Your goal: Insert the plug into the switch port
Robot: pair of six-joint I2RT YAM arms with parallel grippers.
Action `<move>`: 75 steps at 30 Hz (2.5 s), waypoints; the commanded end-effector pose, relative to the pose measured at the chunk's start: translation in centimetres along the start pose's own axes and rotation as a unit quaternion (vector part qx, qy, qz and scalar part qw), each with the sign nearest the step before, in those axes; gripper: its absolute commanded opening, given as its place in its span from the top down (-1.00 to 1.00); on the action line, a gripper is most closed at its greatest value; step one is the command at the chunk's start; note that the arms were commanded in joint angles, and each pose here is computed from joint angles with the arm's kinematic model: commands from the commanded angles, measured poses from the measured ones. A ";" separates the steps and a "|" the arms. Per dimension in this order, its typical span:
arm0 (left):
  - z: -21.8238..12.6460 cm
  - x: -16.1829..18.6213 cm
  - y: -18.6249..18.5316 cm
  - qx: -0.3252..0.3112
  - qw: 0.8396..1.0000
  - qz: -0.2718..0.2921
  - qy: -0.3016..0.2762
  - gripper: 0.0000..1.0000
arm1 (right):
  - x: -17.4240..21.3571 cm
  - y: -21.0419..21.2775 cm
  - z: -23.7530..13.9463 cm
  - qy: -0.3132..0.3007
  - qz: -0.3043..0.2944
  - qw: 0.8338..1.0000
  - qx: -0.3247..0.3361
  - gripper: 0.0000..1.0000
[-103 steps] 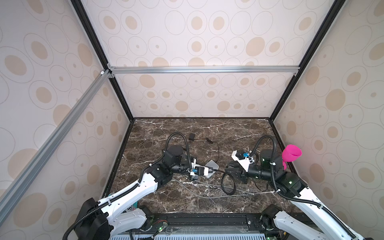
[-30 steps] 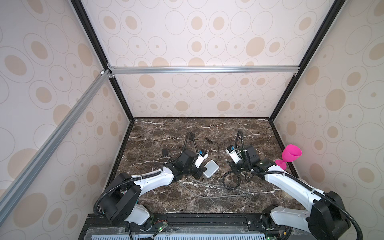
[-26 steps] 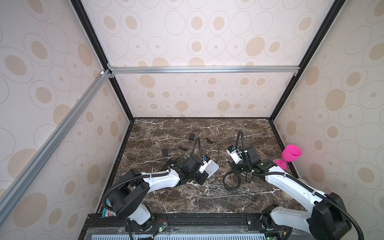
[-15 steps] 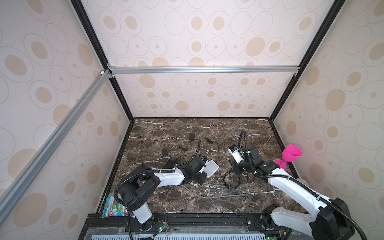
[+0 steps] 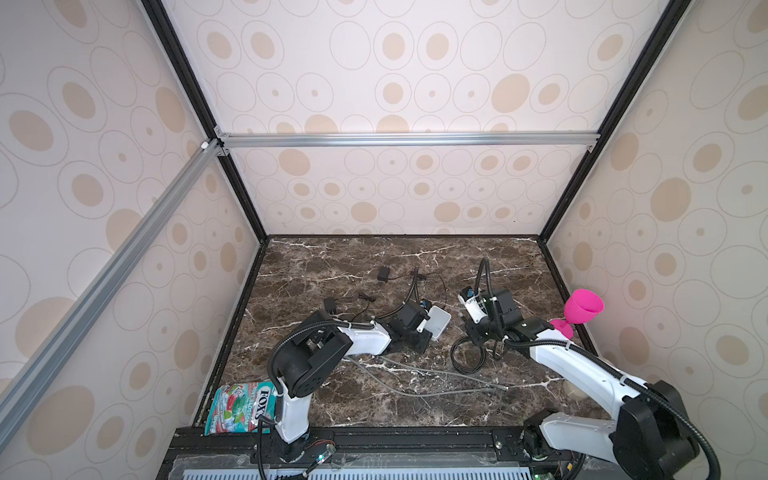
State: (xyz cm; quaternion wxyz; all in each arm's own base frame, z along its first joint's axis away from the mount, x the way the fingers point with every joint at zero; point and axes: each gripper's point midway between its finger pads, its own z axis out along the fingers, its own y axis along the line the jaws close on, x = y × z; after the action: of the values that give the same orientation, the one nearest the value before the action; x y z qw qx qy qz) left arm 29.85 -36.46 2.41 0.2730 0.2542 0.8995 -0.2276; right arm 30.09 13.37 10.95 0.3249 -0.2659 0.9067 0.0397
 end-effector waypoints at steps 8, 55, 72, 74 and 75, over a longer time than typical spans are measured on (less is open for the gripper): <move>-2.8 -4.4 2.9 0.036 0.997 -0.020 -0.073 0.95 | 0.2 -2.2 1.9 0.032 -0.025 0.999 0.017 1.00; 2.3 -8.3 2.8 0.129 0.990 0.011 -0.050 0.14 | 2.8 2.7 6.6 0.064 -0.037 0.990 -0.122 1.00; 2.9 -8.3 2.6 0.137 0.989 0.008 -0.047 0.14 | 2.7 3.1 6.7 0.073 -0.046 0.987 -0.132 1.00; 2.9 -8.3 2.5 0.141 0.989 0.007 -0.050 0.15 | 2.6 3.4 6.7 0.076 -0.051 0.987 -0.134 1.00; 2.8 -8.4 2.4 0.143 0.988 0.008 -0.052 0.16 | 2.4 3.5 6.6 0.075 -0.056 0.987 -0.135 1.00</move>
State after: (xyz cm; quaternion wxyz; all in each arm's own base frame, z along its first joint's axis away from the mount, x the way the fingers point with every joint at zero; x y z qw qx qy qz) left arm 37.81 -37.93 3.98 0.2701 0.2736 0.8530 -0.3530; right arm 30.39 15.83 3.07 0.2150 -0.3375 0.9093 0.1145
